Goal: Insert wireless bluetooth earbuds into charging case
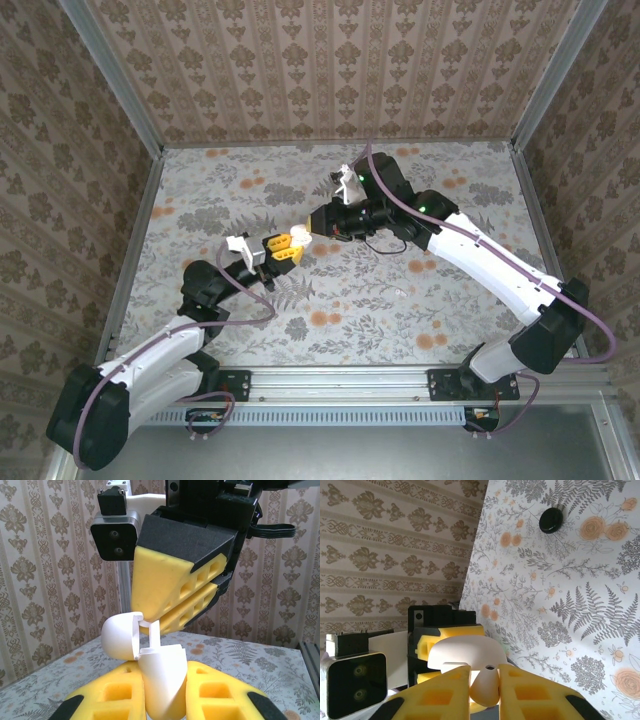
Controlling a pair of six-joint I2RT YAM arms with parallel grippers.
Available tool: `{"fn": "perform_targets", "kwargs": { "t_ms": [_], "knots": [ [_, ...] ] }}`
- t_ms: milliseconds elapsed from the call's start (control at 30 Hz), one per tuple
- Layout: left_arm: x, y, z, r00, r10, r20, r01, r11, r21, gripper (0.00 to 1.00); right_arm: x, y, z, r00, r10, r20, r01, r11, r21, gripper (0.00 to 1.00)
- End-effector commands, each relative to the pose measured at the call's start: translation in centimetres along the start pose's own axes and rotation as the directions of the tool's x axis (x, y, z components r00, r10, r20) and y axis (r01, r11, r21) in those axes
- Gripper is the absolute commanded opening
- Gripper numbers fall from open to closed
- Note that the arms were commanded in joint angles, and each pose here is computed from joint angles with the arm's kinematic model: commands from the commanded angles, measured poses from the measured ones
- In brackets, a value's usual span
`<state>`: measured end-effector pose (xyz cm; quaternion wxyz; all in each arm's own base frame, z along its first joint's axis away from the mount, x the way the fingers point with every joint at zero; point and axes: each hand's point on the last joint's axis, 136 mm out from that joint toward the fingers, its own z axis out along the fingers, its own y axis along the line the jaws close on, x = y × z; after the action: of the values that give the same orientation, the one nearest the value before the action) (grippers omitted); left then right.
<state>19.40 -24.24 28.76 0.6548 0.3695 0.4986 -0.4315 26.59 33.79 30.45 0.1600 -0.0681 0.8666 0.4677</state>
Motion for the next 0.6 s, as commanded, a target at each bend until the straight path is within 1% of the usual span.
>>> {"fn": "perform_targets", "kwargs": {
  "t_ms": [0, 167, 333, 567],
  "knots": [
    [-5.0, -2.1, 0.5, 0.984, 0.094, 0.151, -0.108, 0.990, 0.085, 0.00, 2.3, -0.4, 1.1, 0.996, -0.020, -0.091, 0.023, 0.999, 0.033, 0.16],
    [-5.1, -2.1, 0.4, 0.983, 0.096, 0.156, -0.110, 0.990, 0.085, 0.00, 2.6, -0.4, 0.9, 0.993, -0.022, -0.114, 0.024, 1.000, 0.014, 0.12],
    [-5.4, -2.1, 0.1, 0.979, 0.091, 0.184, -0.108, 0.991, 0.084, 0.00, 2.5, 0.8, 0.1, 0.990, 0.001, -0.140, -0.010, 0.998, -0.064, 0.11],
    [-5.6, -2.1, 0.2, 0.977, 0.089, 0.193, -0.109, 0.990, 0.093, 0.00, 2.8, 2.1, -0.2, 0.986, 0.025, -0.165, -0.050, 0.988, -0.149, 0.11]
  ]
}}
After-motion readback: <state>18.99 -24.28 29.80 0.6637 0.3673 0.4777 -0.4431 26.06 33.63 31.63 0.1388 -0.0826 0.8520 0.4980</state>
